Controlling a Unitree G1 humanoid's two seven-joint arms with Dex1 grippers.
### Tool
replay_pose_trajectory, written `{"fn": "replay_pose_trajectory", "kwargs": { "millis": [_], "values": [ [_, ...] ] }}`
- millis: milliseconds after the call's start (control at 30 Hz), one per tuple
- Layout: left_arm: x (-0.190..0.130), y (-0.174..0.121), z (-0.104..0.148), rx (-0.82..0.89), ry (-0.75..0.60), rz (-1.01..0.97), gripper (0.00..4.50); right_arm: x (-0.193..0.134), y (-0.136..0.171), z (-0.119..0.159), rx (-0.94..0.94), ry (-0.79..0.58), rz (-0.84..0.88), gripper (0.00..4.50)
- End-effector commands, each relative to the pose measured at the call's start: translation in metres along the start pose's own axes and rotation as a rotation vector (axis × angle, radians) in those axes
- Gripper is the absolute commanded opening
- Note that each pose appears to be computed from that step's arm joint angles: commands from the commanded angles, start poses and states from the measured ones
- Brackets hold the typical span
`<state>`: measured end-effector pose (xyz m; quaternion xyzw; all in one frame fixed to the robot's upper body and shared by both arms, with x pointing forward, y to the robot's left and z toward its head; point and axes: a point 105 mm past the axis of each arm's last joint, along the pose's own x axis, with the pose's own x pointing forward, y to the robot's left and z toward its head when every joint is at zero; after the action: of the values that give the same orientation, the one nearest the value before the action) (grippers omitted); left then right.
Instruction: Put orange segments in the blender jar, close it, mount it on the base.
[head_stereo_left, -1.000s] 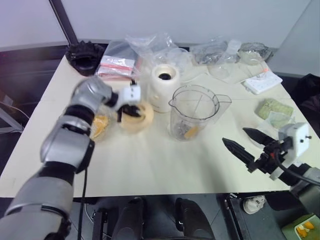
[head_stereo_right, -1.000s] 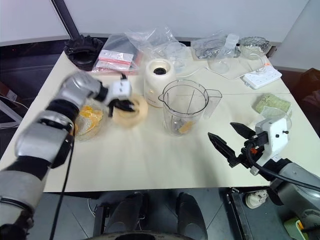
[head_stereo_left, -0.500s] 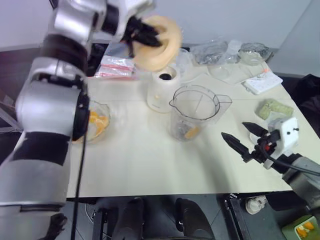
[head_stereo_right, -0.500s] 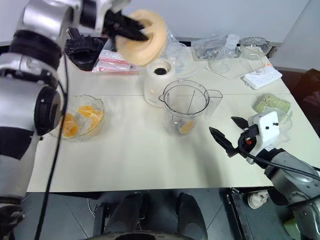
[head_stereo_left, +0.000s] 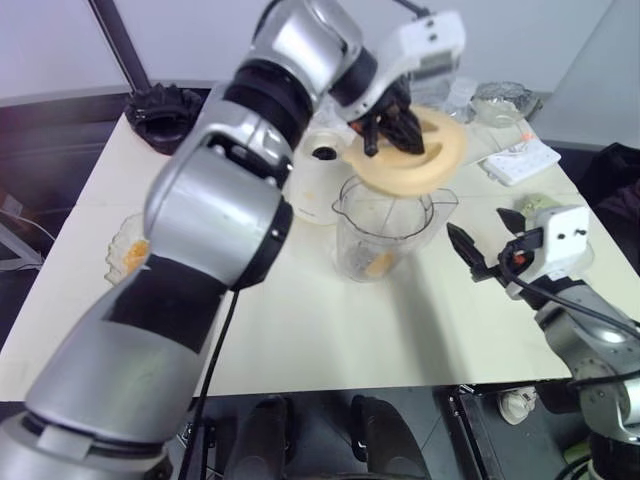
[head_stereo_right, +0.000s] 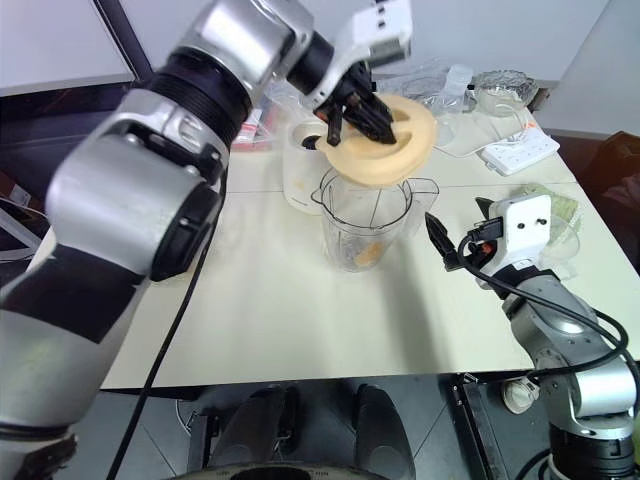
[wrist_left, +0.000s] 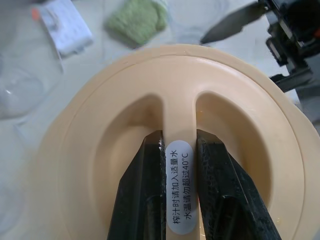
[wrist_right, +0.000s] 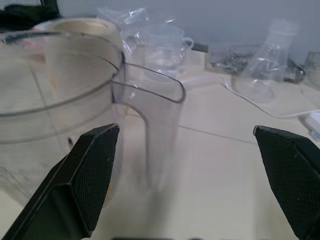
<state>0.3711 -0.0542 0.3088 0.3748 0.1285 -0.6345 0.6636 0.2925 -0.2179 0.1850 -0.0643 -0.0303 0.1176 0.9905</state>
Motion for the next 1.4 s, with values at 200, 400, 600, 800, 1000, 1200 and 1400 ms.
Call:
{"fn": "replay_pose_trajectory", "kwargs": {
  "millis": [200, 400, 600, 800, 1000, 1200, 1400],
  "values": [
    [0.019, -0.005, -0.022, 0.087, 0.127, -0.028, 0.25, -0.004, 0.005, 0.003, 0.0, -0.044, -0.048, 4.5],
    [0.033, -0.008, -0.028, 0.074, 0.122, -0.027, 0.25, -0.006, 0.007, 0.001, 0.007, -0.046, -0.062, 4.5],
    [0.038, -0.016, -0.031, 0.088, 0.141, -0.095, 0.25, -0.008, 0.006, -0.004, 0.016, -0.036, -0.082, 4.5],
    [0.036, -0.021, -0.031, 0.093, 0.143, -0.148, 0.25, -0.006, 0.007, -0.009, 0.024, -0.032, -0.086, 4.5],
    [0.037, -0.026, -0.041, 0.065, 0.155, -0.191, 0.25, 0.003, 0.007, -0.013, 0.03, -0.032, -0.081, 4.5],
    [0.044, -0.03, -0.051, 0.097, 0.147, -0.215, 0.25, 0.026, 0.012, -0.034, -0.005, 0.004, -0.023, 4.5],
    [0.046, -0.03, -0.054, 0.078, 0.142, -0.212, 0.25, 0.044, 0.005, -0.043, -0.013, 0.007, -0.019, 4.5]
  ]
}}
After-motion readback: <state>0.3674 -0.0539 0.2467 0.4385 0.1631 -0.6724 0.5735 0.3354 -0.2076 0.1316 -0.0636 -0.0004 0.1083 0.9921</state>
